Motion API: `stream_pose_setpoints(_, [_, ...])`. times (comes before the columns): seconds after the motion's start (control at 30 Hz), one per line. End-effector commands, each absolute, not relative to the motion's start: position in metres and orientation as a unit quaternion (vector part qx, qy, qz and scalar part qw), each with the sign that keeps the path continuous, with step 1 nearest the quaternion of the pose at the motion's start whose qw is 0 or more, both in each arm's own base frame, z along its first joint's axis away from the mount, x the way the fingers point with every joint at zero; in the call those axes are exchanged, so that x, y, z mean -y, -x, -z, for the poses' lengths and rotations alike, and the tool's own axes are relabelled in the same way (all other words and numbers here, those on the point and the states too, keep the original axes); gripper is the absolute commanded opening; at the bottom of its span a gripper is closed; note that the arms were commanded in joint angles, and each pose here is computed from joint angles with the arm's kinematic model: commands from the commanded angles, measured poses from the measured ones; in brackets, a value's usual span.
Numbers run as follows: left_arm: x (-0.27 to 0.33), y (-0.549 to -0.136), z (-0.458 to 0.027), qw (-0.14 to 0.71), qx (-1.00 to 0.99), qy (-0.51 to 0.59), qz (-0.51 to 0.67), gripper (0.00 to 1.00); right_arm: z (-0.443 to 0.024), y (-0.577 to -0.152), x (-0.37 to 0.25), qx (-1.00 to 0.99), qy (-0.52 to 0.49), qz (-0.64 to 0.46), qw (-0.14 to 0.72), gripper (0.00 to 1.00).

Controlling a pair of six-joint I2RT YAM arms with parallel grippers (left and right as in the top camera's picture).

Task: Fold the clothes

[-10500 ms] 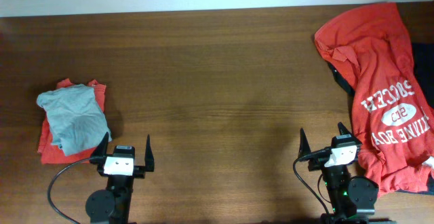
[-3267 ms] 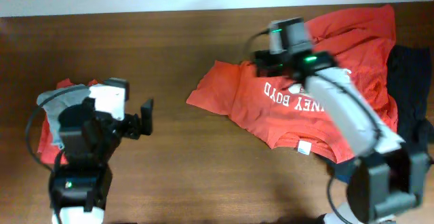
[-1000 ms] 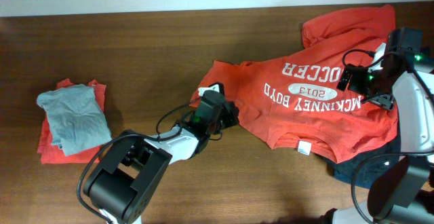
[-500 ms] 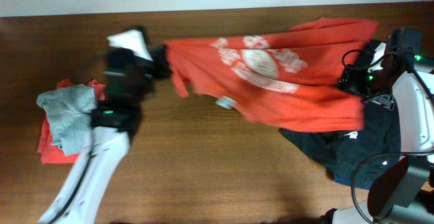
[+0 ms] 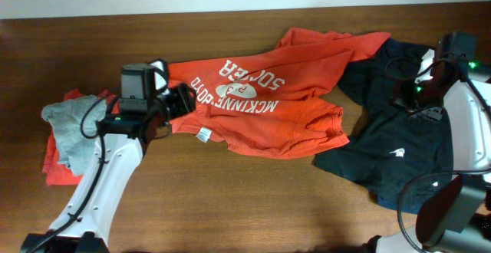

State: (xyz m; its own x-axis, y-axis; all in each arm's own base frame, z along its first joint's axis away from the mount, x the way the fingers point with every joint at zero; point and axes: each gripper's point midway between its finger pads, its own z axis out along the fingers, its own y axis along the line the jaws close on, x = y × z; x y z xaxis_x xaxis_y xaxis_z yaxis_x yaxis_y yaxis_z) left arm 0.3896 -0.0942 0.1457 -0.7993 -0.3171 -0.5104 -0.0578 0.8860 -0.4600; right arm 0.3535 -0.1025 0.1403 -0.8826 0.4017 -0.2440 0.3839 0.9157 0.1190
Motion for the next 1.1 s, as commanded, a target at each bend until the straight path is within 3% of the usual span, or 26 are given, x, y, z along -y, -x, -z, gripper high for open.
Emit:
stream_pose_setpoints(0.0, [0.142, -0.367, -0.136, 0.25, -0.931, 0.044, 0.262, 0.57, -0.113, -0.357, 0.104, -0.974, -0.2, -0.041, 0.102, 0.04])
stream_pose_setpoints(0.1, [0.177, -0.355, -0.114, 0.212, -0.94, 0.022, 0.265, 0.56, -0.086, -0.358, 0.101, -0.976, -0.202, -0.055, 0.067, 0.04])
stream_pose_setpoints(0.33, [0.234, -0.31, -0.042, 0.02, -0.945, 0.126, 0.3, 0.61, -0.033, -0.358, 0.09, -0.981, -0.167, -0.094, 0.006, 0.05])
stream_pose_setpoints(0.47, [0.247, -0.295, -0.023, -0.034, -0.941, 0.133, 0.311, 0.62, 0.001, -0.349, 0.087, -0.981, -0.16, -0.103, -0.04, 0.05])
stream_pose_setpoints(0.57, [0.251, -0.299, -0.016, -0.027, -0.942, 0.128, 0.309, 0.68, 0.025, -0.341, 0.087, -0.978, -0.166, -0.108, -0.072, 0.05])
stream_pose_setpoints(0.77, [0.25, -0.306, -0.015, -0.014, -0.942, 0.128, 0.311, 0.68, 0.053, -0.322, 0.119, -0.97, -0.204, -0.079, -0.104, 0.05])
stream_pose_setpoints(1.07, [0.218, -0.328, -0.014, 0.0, -0.936, 0.175, 0.307, 0.68, 0.053, -0.29, 0.222, -0.92, -0.383, -0.04, -0.069, 0.11])
